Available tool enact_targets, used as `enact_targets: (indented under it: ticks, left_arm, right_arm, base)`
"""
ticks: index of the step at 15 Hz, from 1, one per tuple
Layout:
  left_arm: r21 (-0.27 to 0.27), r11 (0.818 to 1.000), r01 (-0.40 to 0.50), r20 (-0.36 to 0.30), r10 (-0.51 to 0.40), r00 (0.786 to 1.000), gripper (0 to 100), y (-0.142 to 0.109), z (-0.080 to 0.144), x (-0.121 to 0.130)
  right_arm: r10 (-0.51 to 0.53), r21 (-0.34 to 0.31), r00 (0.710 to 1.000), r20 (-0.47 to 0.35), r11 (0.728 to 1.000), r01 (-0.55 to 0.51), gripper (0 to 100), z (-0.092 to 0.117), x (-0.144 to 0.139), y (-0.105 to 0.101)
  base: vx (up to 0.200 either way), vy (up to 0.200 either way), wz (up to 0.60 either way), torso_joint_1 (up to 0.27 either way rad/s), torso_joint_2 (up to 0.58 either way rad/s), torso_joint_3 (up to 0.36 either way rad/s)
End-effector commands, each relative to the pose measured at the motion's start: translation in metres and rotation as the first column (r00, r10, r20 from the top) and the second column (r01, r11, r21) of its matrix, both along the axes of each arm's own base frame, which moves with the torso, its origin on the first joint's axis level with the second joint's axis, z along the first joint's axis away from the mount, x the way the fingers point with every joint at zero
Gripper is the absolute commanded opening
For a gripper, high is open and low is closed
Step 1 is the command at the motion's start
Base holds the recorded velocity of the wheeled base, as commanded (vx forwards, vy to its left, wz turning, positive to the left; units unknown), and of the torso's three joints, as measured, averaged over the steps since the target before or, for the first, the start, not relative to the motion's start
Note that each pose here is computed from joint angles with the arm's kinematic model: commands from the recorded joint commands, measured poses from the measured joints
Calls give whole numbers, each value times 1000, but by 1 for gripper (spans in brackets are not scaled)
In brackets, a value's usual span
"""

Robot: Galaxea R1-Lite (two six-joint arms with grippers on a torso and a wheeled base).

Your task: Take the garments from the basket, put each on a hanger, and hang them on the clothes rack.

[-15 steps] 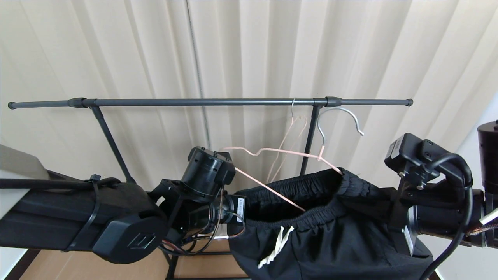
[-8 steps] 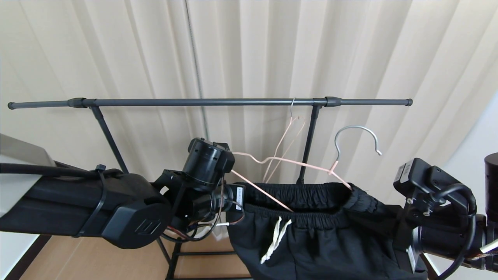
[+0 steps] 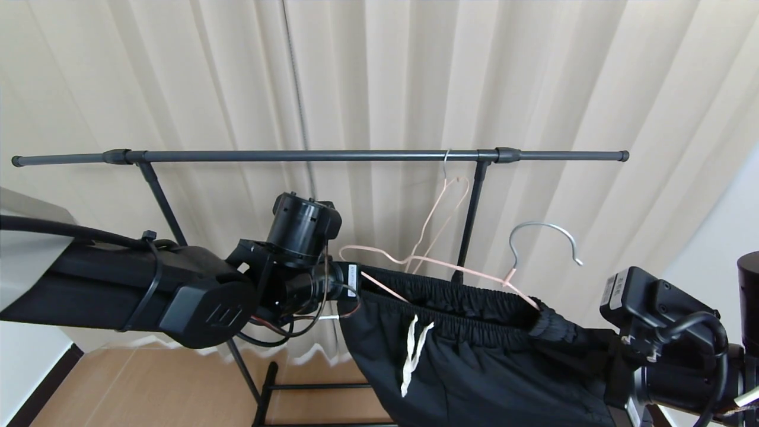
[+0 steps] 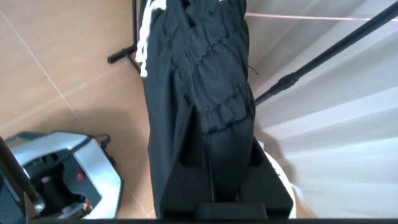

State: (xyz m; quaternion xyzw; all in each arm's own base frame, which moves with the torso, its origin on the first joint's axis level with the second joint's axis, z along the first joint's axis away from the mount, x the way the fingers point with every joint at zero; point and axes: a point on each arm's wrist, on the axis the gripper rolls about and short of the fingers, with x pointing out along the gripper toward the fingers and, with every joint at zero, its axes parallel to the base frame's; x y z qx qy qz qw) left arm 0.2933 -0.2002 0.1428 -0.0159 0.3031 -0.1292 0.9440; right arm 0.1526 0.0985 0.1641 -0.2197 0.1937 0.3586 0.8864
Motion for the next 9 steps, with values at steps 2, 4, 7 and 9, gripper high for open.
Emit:
enact_targets:
  ticks: [2,4,7,9]
  left_arm:
    - [3,1000,-22,14,22,1000,0,5,2,9]
    - [17,1000,-9,30,8,1000,0,6,6,10]
    - [39,999,10,55,-12,998,0,6,12,10]
    - [34,999,-4,69,1,998,0,8,16,16]
  right_arm:
    - [22,-46,1000,-5,999,-22,0,-8,-3,-2]
    - [32,-70,999,-9,997,-33,0,-12,-2,-1]
    - [30,-87,999,-32,996,-33,0,-17,0,0]
    - [38,-99,999,-28,994,-41,0,-19,-1,-1]
  base:
    - [0,0,0,0,0,0]
    - [0,0,0,0,0,0]
    - [0,0,0,0,0,0]
    - [0,0,0,0,0,0]
